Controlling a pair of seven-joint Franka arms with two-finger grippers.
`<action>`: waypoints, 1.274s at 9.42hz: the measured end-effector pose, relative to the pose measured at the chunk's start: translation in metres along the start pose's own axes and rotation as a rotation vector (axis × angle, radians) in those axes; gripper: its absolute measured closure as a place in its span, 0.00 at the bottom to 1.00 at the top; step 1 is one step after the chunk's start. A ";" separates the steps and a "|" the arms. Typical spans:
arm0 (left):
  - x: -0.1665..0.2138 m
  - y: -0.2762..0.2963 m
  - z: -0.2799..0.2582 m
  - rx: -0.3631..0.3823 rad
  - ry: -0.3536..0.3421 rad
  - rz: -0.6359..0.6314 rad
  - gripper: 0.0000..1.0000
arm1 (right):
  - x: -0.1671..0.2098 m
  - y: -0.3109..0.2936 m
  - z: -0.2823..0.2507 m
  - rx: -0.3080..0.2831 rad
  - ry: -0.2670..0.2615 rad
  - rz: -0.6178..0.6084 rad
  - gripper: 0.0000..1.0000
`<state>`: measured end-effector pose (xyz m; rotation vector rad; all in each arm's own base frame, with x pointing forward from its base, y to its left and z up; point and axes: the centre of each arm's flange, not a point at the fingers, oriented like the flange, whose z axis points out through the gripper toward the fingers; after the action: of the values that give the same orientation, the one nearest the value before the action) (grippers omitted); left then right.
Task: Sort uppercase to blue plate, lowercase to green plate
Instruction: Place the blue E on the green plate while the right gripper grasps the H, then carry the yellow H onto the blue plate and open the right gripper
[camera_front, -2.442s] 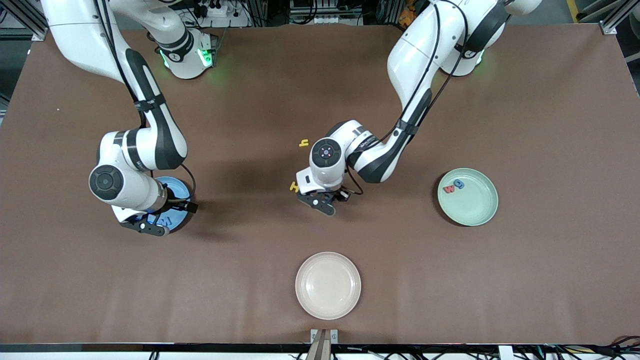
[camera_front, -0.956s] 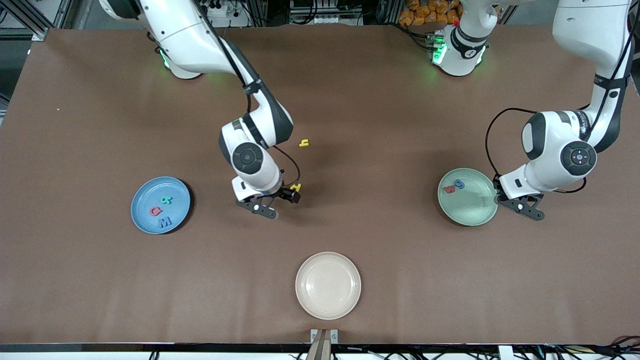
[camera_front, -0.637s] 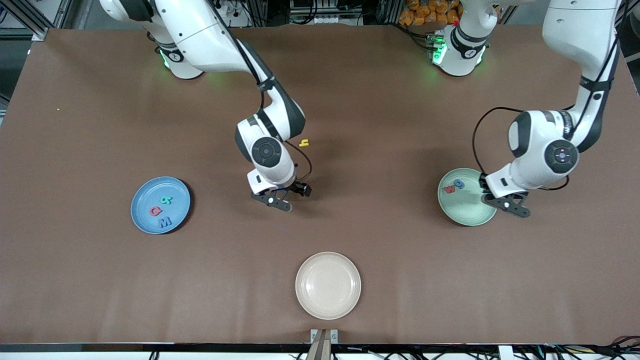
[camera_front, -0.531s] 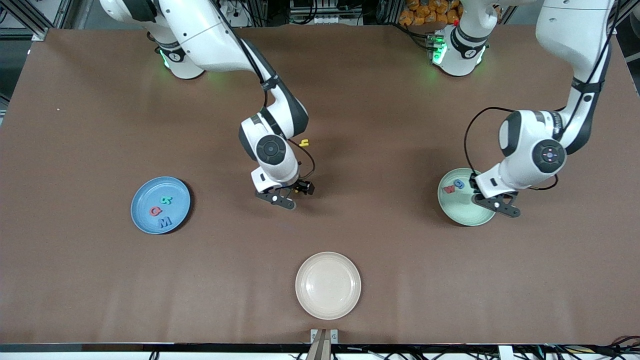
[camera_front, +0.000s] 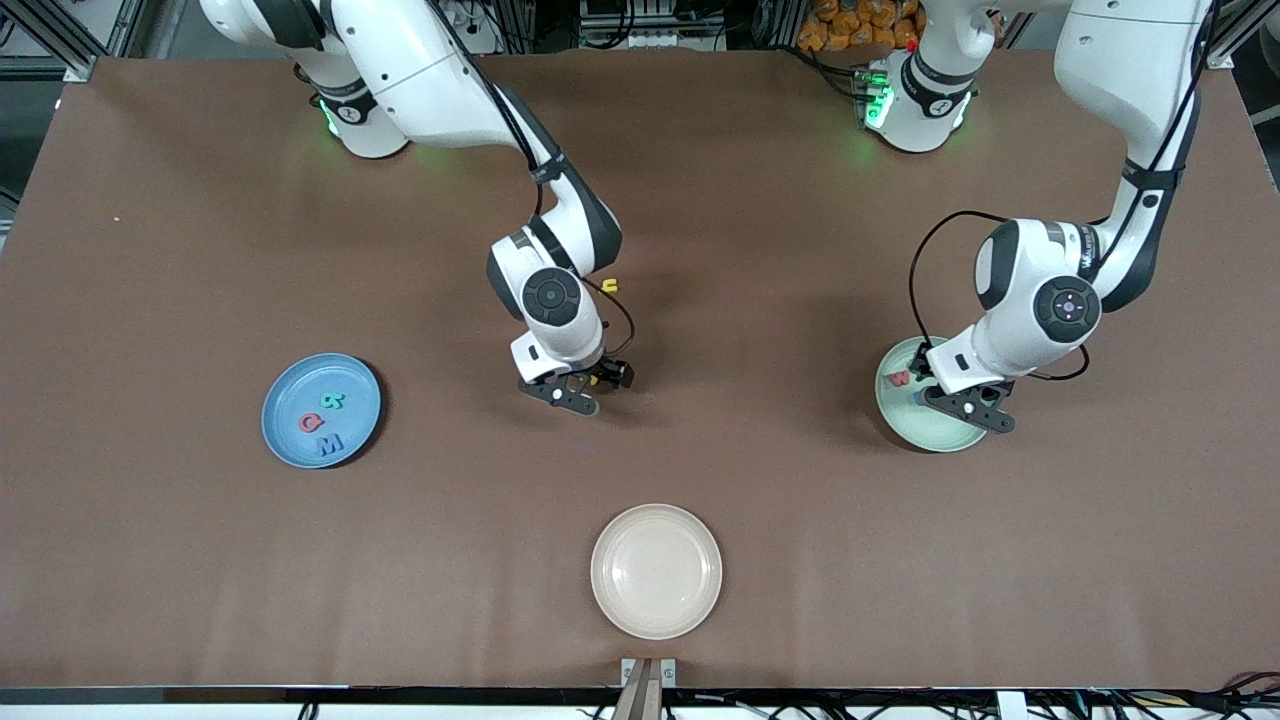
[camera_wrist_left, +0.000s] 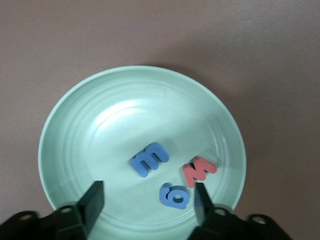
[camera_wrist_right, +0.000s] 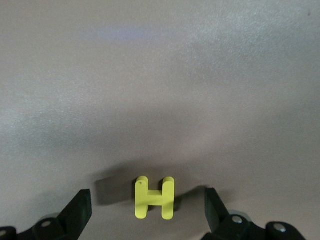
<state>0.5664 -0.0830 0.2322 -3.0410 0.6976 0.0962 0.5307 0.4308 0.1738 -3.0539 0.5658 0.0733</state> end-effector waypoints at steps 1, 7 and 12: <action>0.003 0.008 0.000 0.000 0.002 0.012 0.00 | -0.001 0.000 0.002 -0.002 0.000 0.001 0.01; 0.050 0.141 -0.023 -0.039 0.066 -0.226 0.00 | -0.005 -0.006 -0.007 0.011 0.007 -0.003 0.67; 0.093 0.267 -0.026 -0.096 0.106 -0.421 0.00 | 0.071 0.042 -0.053 -0.032 0.038 -0.015 0.67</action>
<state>0.5349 -0.3640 0.2509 -3.2250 0.0448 -0.0402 0.5842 0.3636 0.2213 -3.0964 0.5495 0.0245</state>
